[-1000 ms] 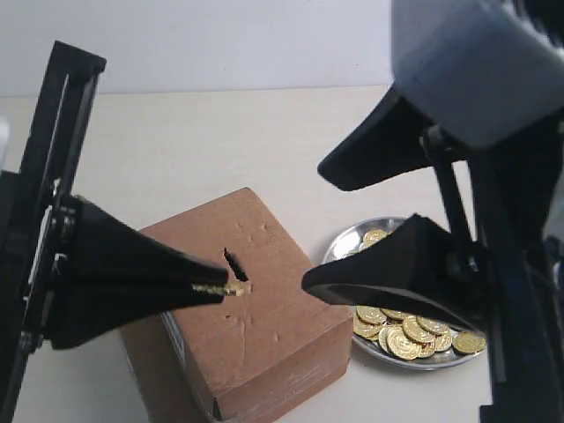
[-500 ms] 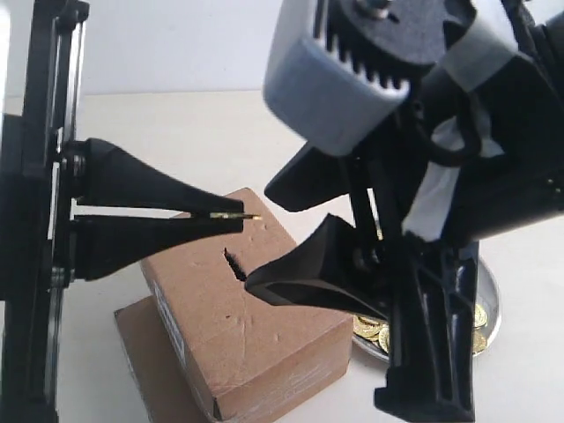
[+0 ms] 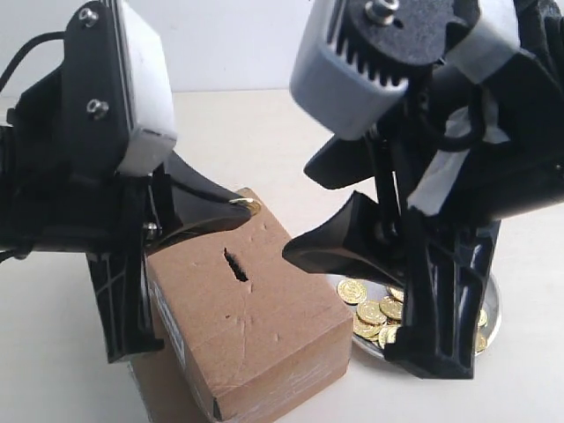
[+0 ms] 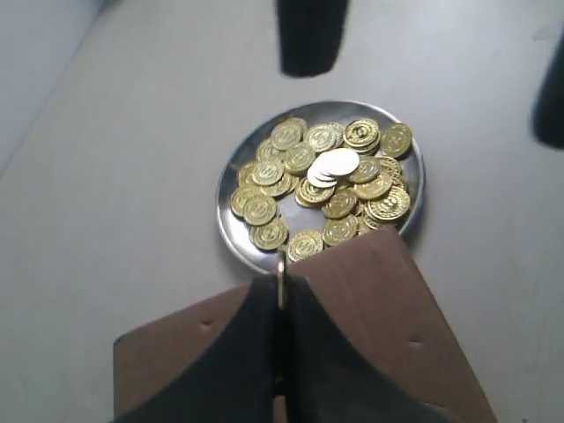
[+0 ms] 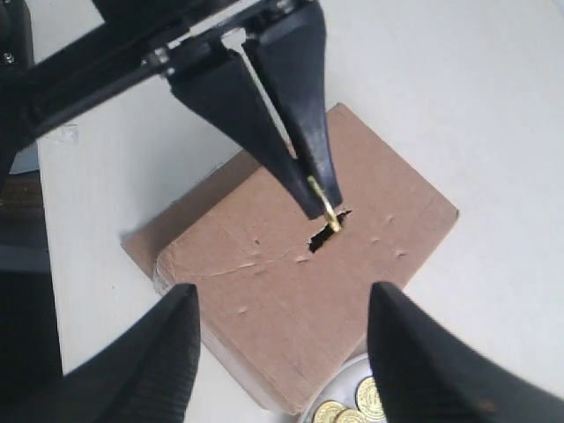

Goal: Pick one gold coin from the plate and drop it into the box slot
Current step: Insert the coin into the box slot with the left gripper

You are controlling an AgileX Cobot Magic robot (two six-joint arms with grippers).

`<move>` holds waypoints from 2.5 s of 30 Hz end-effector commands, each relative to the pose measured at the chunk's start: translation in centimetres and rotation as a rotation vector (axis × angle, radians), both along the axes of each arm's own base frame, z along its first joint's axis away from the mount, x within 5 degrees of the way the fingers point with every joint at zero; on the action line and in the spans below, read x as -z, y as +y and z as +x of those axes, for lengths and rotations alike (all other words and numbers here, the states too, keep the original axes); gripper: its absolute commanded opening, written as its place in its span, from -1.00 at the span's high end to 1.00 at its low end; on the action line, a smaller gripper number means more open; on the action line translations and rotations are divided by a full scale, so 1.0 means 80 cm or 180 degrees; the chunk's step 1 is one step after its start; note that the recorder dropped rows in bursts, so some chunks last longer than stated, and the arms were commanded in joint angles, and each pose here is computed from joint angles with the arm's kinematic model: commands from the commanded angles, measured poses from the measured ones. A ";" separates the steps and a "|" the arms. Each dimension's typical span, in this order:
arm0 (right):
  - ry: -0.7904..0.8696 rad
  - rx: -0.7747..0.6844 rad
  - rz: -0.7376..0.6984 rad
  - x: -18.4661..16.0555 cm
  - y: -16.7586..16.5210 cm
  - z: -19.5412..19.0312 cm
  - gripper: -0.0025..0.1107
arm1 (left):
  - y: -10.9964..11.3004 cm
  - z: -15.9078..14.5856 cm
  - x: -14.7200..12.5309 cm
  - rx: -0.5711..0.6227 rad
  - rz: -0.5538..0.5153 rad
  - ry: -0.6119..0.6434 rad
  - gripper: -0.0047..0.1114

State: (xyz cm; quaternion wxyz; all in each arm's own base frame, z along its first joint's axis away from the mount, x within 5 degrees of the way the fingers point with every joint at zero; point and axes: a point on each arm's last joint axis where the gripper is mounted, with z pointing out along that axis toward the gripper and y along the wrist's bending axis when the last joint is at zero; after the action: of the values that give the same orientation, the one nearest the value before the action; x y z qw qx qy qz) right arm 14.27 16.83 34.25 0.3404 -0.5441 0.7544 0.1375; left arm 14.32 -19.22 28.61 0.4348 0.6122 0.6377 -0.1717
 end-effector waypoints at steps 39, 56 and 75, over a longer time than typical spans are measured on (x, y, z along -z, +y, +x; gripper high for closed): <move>0.0150 -0.0030 -0.0245 0.007 -0.007 -0.006 0.01 | -0.054 0.075 0.077 0.3165 0.2672 -0.2024 0.92; 0.0162 -0.0030 -0.0223 0.007 -0.006 -0.006 0.01 | -0.067 0.083 0.073 0.2751 0.2492 -0.1686 0.92; 0.0205 -0.0031 -0.0182 0.006 -0.005 -0.007 0.01 | -0.062 0.083 0.076 0.2643 0.2559 -0.1366 0.92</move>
State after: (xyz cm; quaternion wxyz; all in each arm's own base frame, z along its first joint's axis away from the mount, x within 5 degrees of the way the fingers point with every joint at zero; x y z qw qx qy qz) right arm 13.77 16.41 33.78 0.3000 -0.5533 0.7656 0.1331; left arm 20.97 -24.22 22.03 0.1830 0.9484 0.2533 0.0534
